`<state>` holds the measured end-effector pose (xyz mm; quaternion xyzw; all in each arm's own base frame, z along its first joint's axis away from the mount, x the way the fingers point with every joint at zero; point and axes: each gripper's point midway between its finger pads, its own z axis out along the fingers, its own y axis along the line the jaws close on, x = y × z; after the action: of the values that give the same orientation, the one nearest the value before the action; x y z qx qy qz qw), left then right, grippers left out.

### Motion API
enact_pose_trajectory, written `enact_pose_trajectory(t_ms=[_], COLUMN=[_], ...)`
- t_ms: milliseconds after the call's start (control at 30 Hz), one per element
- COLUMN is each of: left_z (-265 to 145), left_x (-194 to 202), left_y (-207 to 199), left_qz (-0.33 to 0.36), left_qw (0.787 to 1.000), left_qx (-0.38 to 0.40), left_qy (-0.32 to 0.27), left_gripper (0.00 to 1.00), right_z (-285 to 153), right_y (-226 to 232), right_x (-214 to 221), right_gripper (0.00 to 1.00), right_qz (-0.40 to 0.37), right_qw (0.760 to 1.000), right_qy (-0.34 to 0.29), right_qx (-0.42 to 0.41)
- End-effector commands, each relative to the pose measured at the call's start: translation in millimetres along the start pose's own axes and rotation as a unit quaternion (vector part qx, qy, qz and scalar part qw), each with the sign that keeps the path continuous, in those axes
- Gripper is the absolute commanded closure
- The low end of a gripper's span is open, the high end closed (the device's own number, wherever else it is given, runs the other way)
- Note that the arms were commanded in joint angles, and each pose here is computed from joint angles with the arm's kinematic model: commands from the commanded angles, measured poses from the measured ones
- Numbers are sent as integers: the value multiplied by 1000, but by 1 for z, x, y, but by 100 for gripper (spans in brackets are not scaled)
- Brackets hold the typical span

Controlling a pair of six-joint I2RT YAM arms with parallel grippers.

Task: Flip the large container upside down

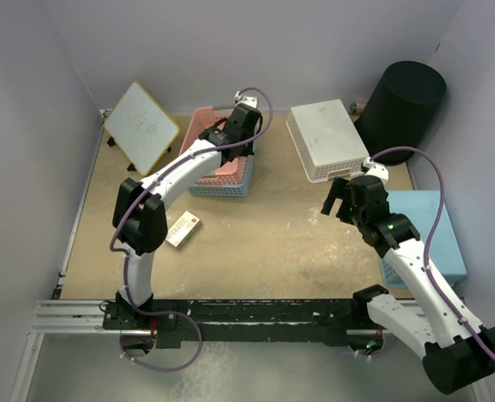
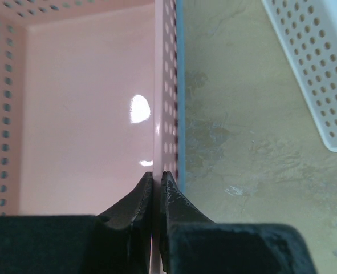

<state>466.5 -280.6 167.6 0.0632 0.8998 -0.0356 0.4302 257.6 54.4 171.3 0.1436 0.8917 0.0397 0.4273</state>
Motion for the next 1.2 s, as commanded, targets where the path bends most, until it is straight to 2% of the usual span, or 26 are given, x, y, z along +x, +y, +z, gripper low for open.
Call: enact_pose_trajectory(t_ms=[0, 400, 500, 600, 733, 800, 933, 1000, 1167], left_z=[-92, -148, -167, -197, -238, -254, -280, -283, -288], left_x=[-100, -118, -122, -125, -115, -106, -89, -73, -43], left_y=[6, -17, -38, -67, -104, -117, -139, -153, -189], left_qz=[-24, -46, -54, -68, -109, -150, -236, -271, -345], left_qw=[992, 980, 971, 952, 906, 875, 796, 764, 670], left_qx=[42, 117, 168, 247, 375, 436, 544, 578, 657], left_qy=[-117, -153, -161, -169, -161, -150, -119, -94, -32], left_gripper=[100, 100, 100, 100, 100, 100, 100, 100, 100], right_z=[-9, -20, -33, -50, -86, -109, -153, -171, -184], right_y=[-3, -8, -14, -27, -49, -59, -76, -80, -83], right_x=[-19, -37, -54, -71, -104, -120, -145, -153, -163], right_gripper=[0, 0, 0, 0, 0, 0, 0, 0, 0], right_qz=[10, 5, 4, 3, 24, 43, 80, 92, 101], right_qw=[999, 998, 996, 991, 978, 967, 946, 938, 927], right_qy=[-34, -61, -86, -112, -175, -214, -282, -309, -338], right_qx=[8, 22, 37, 69, 115, 130, 138, 130, 126])
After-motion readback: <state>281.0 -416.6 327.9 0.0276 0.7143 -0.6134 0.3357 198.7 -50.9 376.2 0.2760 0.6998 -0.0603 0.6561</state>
